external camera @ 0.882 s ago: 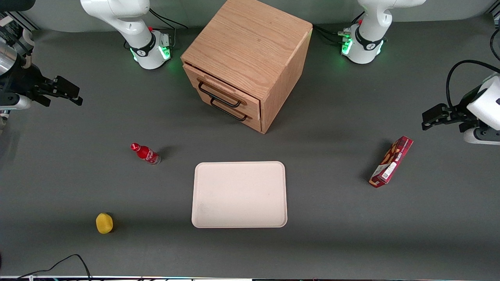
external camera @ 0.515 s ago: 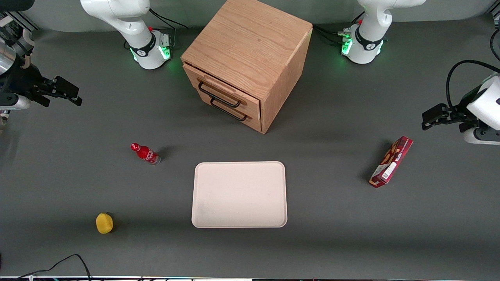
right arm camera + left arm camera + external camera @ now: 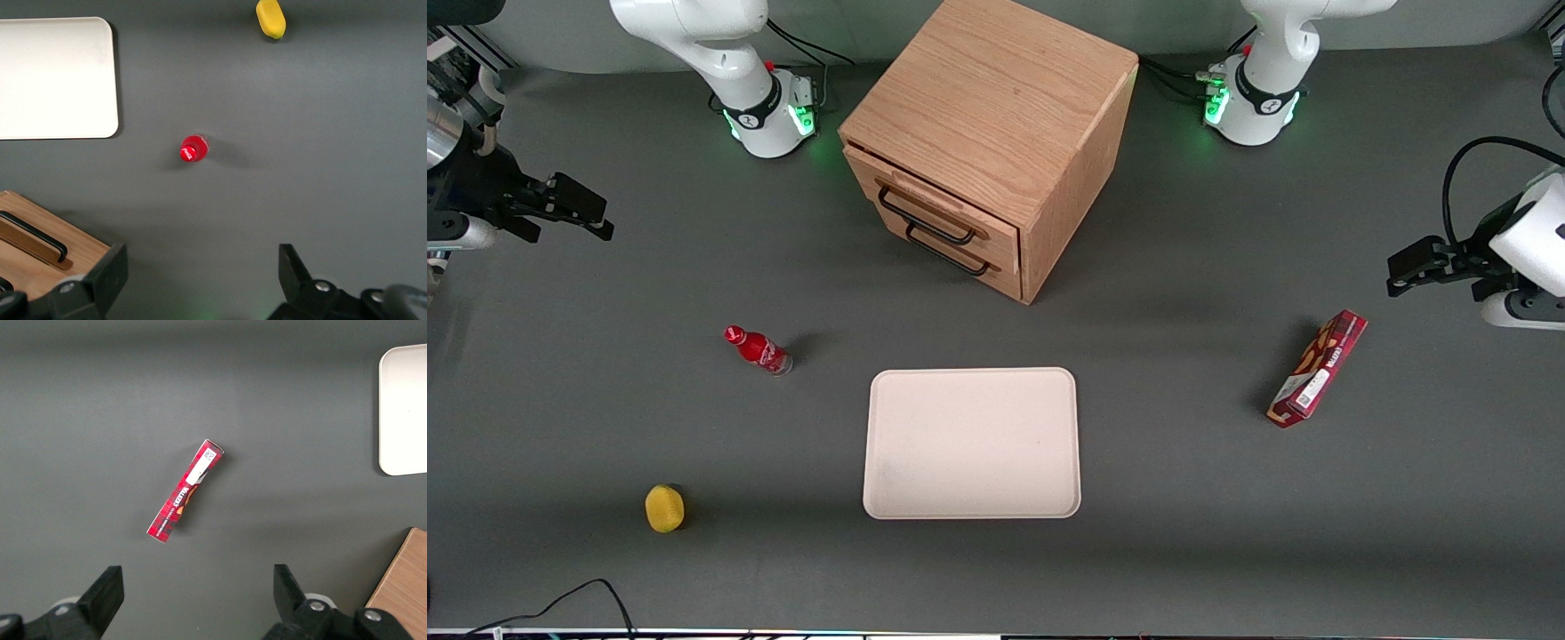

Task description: Open upper drawer

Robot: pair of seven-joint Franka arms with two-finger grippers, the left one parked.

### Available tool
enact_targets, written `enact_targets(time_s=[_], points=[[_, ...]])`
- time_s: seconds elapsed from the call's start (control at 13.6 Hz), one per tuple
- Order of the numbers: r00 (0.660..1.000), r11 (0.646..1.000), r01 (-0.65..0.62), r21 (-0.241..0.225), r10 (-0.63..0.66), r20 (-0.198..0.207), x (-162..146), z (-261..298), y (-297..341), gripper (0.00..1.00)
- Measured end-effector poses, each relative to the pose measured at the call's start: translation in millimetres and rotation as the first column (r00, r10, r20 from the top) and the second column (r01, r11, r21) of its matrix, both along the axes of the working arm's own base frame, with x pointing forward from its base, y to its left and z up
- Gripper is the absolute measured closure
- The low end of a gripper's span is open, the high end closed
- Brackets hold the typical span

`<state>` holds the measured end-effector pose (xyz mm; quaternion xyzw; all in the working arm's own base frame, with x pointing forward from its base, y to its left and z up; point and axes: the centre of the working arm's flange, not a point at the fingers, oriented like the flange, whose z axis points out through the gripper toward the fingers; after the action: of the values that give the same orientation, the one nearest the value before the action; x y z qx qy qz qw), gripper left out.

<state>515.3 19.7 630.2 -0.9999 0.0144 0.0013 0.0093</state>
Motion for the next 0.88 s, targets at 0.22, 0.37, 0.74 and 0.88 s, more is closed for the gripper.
enact_targets(time_s=[0.22, 0.37, 0.74, 0.88], points=[[1.000, 1.000, -0.008, -0.001, 0.008, -0.006, -1.6, 3.1, 3.6, 0.00], [0.999, 1.000, -0.025, 0.001, 0.025, -0.041, -7.3, 6.4, 11.9, 0.00], [0.987, 0.988, -0.156, 0.023, 0.156, -0.036, -19.5, 21.9, 84.0, 0.00], [0.973, 0.973, -0.228, 0.040, 0.229, -0.029, -29.7, 27.9, 124.4, 0.00]])
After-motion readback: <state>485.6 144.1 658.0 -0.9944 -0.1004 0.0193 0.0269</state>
